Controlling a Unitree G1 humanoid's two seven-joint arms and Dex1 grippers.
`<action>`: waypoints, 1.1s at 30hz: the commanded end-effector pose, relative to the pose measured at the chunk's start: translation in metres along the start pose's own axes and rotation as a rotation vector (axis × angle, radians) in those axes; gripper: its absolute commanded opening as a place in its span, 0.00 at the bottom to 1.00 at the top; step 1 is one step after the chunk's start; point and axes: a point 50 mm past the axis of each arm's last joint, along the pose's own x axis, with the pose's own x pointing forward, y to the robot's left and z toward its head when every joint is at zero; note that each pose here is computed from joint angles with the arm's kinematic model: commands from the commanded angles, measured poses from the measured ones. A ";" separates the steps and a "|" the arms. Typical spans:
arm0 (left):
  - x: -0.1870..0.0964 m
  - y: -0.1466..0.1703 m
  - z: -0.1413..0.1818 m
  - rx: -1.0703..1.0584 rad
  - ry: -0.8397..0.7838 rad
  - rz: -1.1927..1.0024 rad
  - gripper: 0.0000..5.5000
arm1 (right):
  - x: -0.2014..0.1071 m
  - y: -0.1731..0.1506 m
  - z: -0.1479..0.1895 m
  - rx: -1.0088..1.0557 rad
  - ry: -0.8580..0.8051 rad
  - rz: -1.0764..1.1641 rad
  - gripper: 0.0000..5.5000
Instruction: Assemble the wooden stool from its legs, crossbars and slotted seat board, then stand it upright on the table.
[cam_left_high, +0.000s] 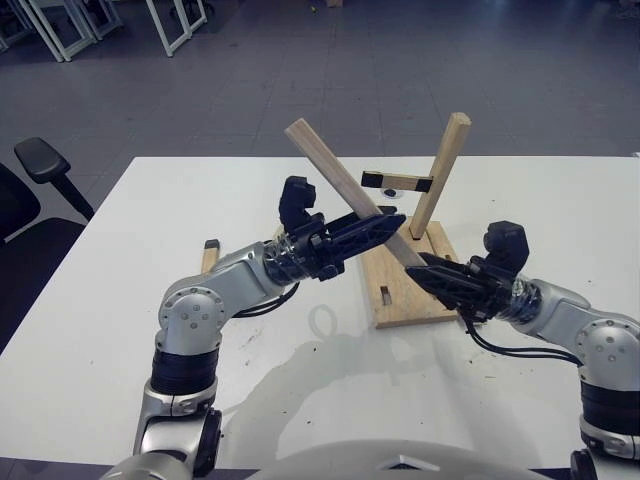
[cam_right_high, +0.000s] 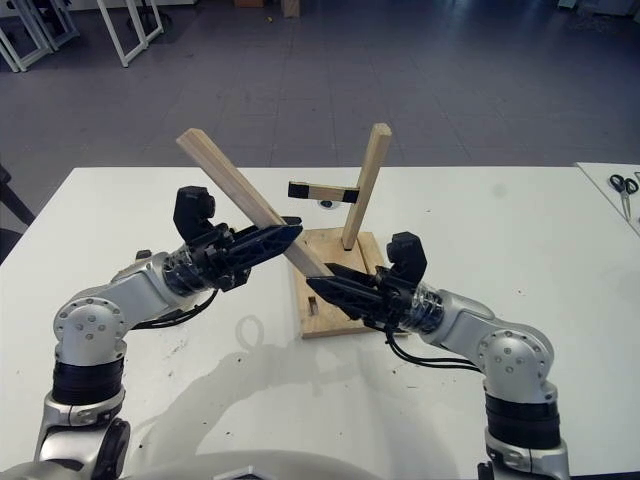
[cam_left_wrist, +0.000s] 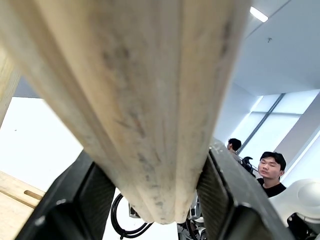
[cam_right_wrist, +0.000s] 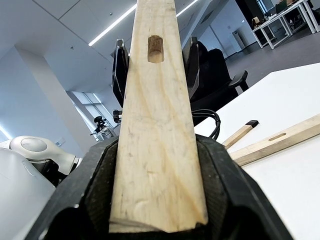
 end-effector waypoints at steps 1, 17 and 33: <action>-0.006 0.010 -0.001 0.036 0.048 0.072 0.38 | -0.003 -0.002 0.003 -0.028 0.007 -0.040 0.37; -0.047 0.056 0.031 0.348 -0.165 0.533 0.37 | -0.044 -0.067 0.008 -0.554 0.427 -0.714 0.57; -0.044 0.063 0.010 0.467 -0.009 0.524 0.37 | -0.055 -0.075 -0.035 -0.847 1.156 -0.511 0.57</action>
